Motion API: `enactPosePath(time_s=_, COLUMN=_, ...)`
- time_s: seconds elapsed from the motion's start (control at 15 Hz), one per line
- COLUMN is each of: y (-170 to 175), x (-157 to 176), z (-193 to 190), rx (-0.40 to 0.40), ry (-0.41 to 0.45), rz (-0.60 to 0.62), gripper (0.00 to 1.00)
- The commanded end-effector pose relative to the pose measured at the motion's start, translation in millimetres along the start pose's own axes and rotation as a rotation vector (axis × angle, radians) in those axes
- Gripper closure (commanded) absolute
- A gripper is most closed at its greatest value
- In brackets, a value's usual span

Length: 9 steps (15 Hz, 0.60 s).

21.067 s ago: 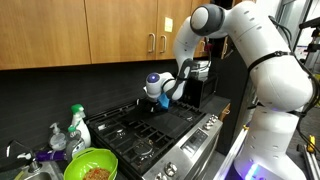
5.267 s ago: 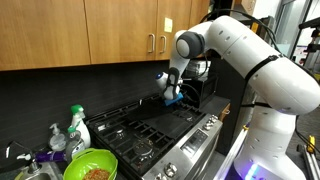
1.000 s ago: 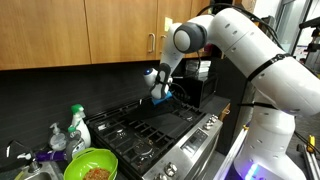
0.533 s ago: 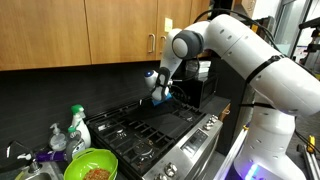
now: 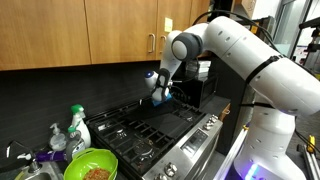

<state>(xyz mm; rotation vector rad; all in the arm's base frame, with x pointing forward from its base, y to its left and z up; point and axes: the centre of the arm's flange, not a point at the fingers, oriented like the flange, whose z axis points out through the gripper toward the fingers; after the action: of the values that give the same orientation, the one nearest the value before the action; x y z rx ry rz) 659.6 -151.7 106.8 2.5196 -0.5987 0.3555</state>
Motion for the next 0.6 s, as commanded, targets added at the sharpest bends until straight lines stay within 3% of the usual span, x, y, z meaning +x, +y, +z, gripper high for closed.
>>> enactPosePath(time_s=0.0, y=0.2, x=0.0, z=0.1, rx=0.0, ry=0.0, rz=0.0, gripper=0.22)
enactPosePath(time_s=0.07, y=0.1, x=0.0, z=0.0, rx=0.0, ry=0.0, rz=0.0, gripper=0.3)
enactPosePath(time_s=0.13, y=-0.1, x=0.0, z=-0.1, rx=0.0, ry=0.0, rz=0.0, gripper=0.32)
enactPosePath(time_s=0.2, y=0.0, x=0.2, z=0.6, rx=0.001, ry=-0.002, rz=0.002, gripper=0.52)
enactPosePath(time_s=0.33, y=0.2, x=0.2, z=0.9, rx=0.008, ry=-0.002, rz=0.001, gripper=0.58)
enactPosePath(time_s=0.53, y=-1.9, x=0.9, z=-0.4, rx=0.007, ry=0.002, rz=0.0, gripper=0.81)
